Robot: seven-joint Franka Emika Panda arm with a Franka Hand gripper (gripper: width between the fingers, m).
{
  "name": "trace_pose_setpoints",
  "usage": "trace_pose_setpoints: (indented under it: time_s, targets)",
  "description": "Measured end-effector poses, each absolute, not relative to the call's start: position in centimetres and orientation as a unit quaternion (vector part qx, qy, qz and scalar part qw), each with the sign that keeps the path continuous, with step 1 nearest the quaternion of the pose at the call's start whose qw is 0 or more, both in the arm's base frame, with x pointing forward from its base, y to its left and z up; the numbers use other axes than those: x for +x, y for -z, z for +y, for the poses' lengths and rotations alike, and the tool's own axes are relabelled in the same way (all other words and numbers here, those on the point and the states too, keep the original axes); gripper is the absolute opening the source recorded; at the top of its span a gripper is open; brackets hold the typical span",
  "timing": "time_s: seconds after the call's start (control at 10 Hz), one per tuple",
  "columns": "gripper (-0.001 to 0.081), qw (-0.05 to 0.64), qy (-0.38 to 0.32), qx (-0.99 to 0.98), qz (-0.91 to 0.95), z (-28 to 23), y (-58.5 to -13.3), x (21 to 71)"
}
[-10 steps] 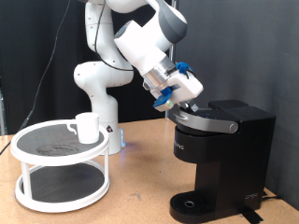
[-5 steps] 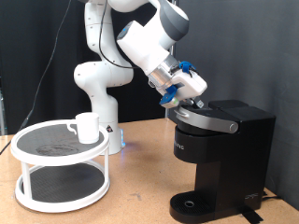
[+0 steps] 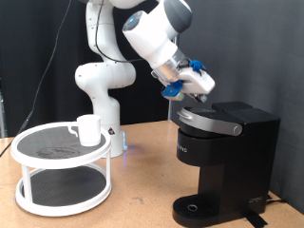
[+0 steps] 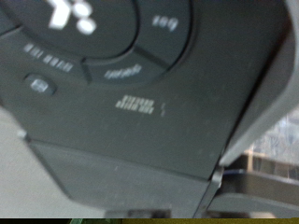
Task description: Make a cup of coffee with the keurig machine
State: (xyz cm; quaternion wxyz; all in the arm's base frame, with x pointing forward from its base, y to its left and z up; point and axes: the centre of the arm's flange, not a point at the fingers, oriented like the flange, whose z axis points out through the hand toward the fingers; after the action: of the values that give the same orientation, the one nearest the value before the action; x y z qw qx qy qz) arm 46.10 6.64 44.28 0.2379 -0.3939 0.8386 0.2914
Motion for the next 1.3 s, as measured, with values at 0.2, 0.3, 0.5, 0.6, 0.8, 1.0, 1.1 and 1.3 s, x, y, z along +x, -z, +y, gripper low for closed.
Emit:
trace_pose_setpoints:
  time_s: [0.2, 0.3, 0.5, 0.6, 0.8, 1.0, 1.1, 1.3]
  targets:
    - [0.0000, 0.233, -0.276, -0.395, 0.844, 6.3, -45.3, 46.0]
    - [0.0000, 0.222, -0.264, -0.396, 0.851, 6.1, -45.8, 46.0]
    - [0.0000, 0.198, -0.247, -0.405, 0.858, 5.8, -46.6, 46.0]
    - [0.0000, 0.184, -0.239, -0.413, 0.859, 5.6, -46.9, 46.0]
    - [0.0000, 0.160, -0.220, -0.428, 0.862, 5.1, -47.3, 46.0]
    - [0.0000, 0.144, -0.195, -0.438, 0.866, 4.6, -47.1, 45.9]
    - [0.0000, 0.136, -0.186, -0.438, 0.869, 4.4, -46.9, 46.0]
    - [0.0000, 0.128, -0.175, -0.433, 0.875, 4.2, -46.1, 46.3]
